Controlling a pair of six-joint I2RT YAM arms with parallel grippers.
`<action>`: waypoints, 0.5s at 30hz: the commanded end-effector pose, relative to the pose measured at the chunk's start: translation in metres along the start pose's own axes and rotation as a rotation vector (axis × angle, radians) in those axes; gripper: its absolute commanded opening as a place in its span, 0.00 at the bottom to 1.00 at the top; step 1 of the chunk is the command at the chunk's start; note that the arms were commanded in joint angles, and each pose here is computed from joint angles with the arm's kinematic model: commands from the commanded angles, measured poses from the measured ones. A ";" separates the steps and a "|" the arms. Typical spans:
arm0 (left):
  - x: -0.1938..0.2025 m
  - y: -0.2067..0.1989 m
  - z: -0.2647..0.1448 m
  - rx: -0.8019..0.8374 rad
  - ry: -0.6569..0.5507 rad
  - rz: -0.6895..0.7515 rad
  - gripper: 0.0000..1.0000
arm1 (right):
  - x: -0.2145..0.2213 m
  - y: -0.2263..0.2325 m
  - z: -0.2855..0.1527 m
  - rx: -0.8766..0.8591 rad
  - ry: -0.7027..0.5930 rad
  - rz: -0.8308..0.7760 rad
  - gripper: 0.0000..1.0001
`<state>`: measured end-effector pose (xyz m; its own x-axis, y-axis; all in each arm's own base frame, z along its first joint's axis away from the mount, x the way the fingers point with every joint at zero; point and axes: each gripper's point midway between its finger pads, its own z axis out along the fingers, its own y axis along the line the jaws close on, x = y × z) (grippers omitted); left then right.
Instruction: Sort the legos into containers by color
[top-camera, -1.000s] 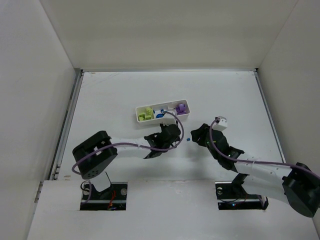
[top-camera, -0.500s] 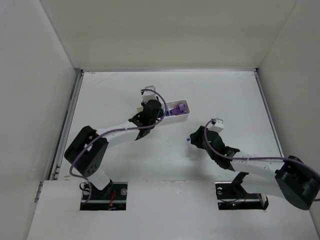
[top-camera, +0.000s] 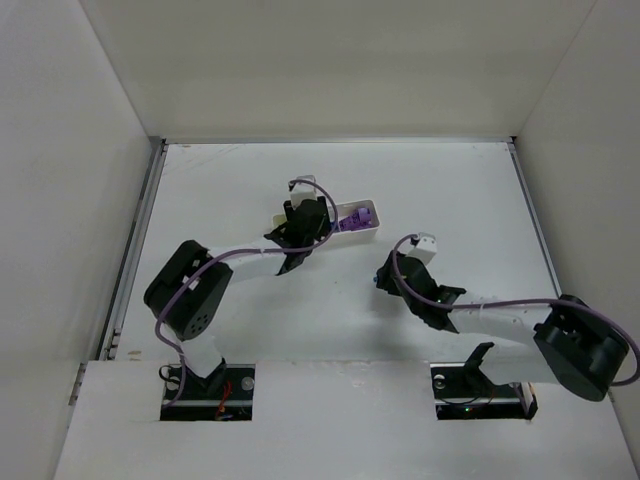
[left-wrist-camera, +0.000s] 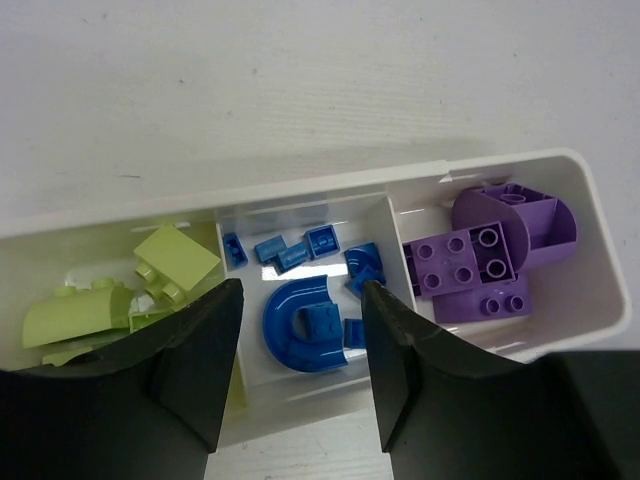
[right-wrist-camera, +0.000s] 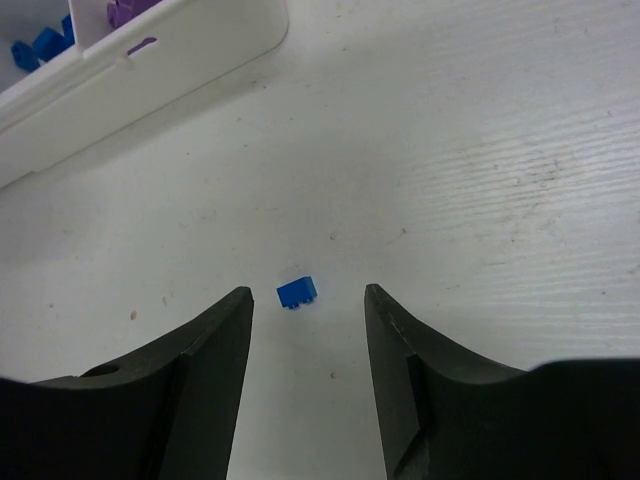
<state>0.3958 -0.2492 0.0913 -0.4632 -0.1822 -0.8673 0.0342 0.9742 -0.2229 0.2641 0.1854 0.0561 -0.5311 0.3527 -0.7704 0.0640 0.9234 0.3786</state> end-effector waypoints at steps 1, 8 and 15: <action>-0.045 -0.007 -0.028 0.043 -0.118 -0.065 0.49 | -0.005 0.016 0.006 0.004 -0.006 -0.068 0.53; -0.056 0.016 -0.083 0.090 -0.190 -0.152 0.51 | 0.013 0.021 0.015 0.053 0.038 -0.161 0.44; -0.040 0.083 -0.120 0.030 -0.230 -0.267 0.58 | 0.018 0.014 0.019 0.122 0.052 -0.196 0.44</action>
<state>0.3203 -0.1685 0.1679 -0.2715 -0.4023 -0.8743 0.0250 0.9052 -0.4243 0.2632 0.2068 0.0279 -0.6149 0.1653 -0.7711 0.0307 0.9821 0.1860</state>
